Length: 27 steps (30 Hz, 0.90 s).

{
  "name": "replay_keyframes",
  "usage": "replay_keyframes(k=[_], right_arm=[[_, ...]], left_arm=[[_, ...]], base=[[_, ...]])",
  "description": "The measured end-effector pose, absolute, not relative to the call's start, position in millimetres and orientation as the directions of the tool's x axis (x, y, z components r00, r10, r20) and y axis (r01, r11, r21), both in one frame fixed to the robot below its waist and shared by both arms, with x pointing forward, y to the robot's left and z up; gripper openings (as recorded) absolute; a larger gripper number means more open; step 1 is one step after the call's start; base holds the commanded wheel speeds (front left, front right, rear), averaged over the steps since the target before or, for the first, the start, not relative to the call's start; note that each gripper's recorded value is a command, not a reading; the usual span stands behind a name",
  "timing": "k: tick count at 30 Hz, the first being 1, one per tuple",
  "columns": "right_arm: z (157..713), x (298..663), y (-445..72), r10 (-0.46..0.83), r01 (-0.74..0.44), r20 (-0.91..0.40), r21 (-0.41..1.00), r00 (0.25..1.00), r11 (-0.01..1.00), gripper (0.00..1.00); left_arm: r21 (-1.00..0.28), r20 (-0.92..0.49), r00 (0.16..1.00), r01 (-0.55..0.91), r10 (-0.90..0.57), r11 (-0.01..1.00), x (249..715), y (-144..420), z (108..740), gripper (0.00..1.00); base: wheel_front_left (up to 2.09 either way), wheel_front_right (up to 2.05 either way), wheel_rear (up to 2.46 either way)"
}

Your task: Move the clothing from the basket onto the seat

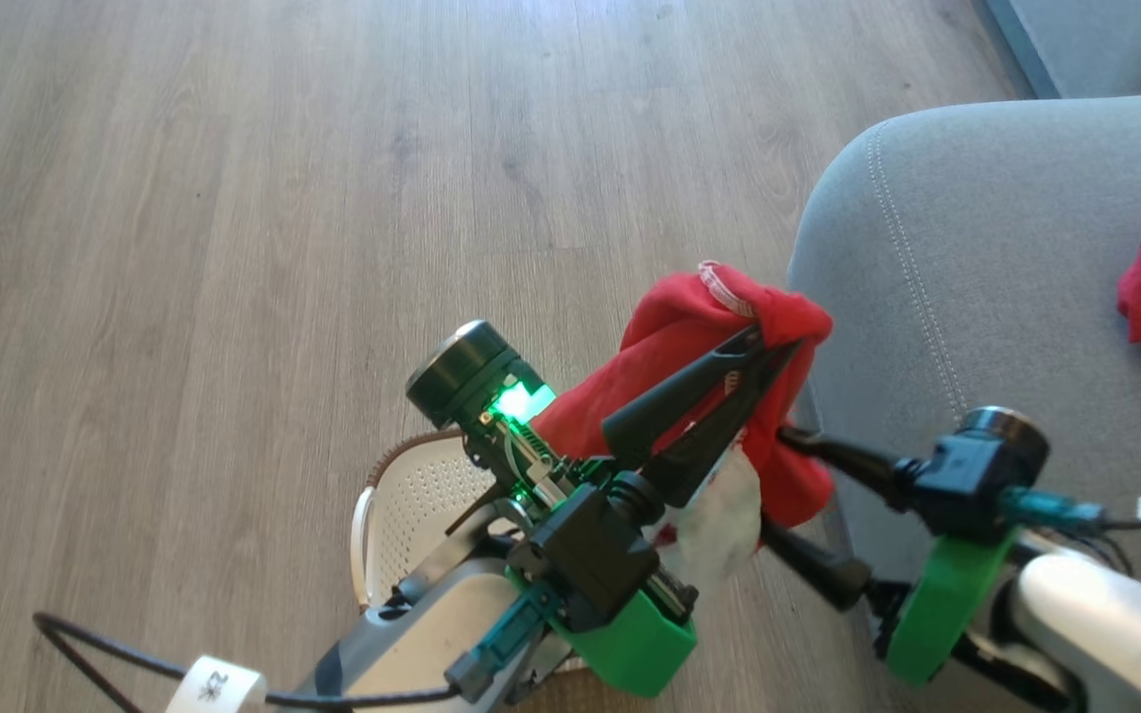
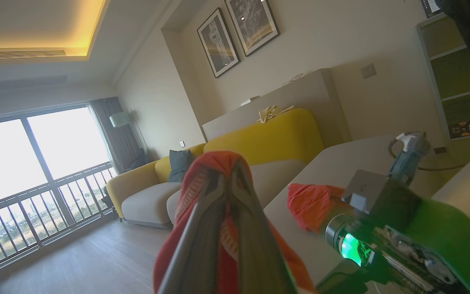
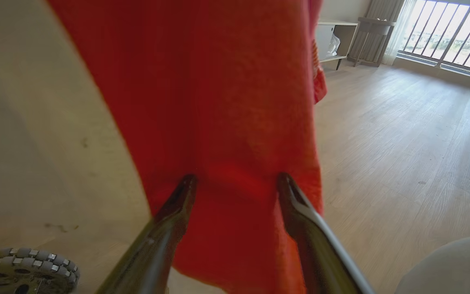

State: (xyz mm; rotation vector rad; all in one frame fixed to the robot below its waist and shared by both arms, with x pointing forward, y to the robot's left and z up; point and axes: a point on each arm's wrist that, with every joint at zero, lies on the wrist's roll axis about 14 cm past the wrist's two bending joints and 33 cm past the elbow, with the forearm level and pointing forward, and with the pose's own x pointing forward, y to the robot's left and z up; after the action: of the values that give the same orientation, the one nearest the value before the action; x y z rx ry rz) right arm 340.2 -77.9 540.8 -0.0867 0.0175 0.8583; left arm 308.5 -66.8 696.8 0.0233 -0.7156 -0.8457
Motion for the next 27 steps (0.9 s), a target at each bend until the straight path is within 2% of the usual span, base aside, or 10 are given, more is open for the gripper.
replay_keyframes(k=[3, 8, 11, 18, 22, 27], right_arm=[[529, 335, -68, 0.781, -0.786, -0.09, -0.093, 0.618, 0.611, 1.0], [525, 326, -35, 0.834, -0.838, -0.084, -0.096, 0.545, 0.537, 1.0], [521, 326, -25, 0.843, -0.847, -0.085, -0.093, 0.531, 0.524, 1.0], [525, 331, 3, 0.853, -0.852, -0.038, -0.083, 0.521, 0.517, 1.0], [542, 341, 15, 0.838, -0.835, 0.035, -0.078, 0.544, 0.545, 1.0], [536, 340, 19, 0.82, -0.819, 0.046, -0.048, 0.57, 0.572, 1.0]], left_arm=[[0.295, 0.569, 0.436, 0.683, -0.697, 0.669, 307, -69, 697, 0.0], [0.299, 0.564, 0.425, 0.694, -0.708, 0.655, 304, -72, 695, 0.0], [0.3, 0.562, 0.422, 0.698, -0.711, 0.651, 302, -73, 695, 0.0], [0.298, 0.557, 0.422, 0.702, -0.715, 0.646, 299, -72, 694, 0.0], [0.296, 0.557, 0.424, 0.702, -0.714, 0.648, 298, -71, 694, 0.0], [0.295, 0.548, 0.43, 0.703, -0.718, 0.647, 296, -70, 691, 0.0]], base=[[0.0, 0.0, 0.0], [0.0, 0.0, 0.0], [0.0, 0.0, 0.0], [0.0, 0.0, 0.0], [0.0, 0.0, 0.0], [0.0, 0.0, 0.0]])
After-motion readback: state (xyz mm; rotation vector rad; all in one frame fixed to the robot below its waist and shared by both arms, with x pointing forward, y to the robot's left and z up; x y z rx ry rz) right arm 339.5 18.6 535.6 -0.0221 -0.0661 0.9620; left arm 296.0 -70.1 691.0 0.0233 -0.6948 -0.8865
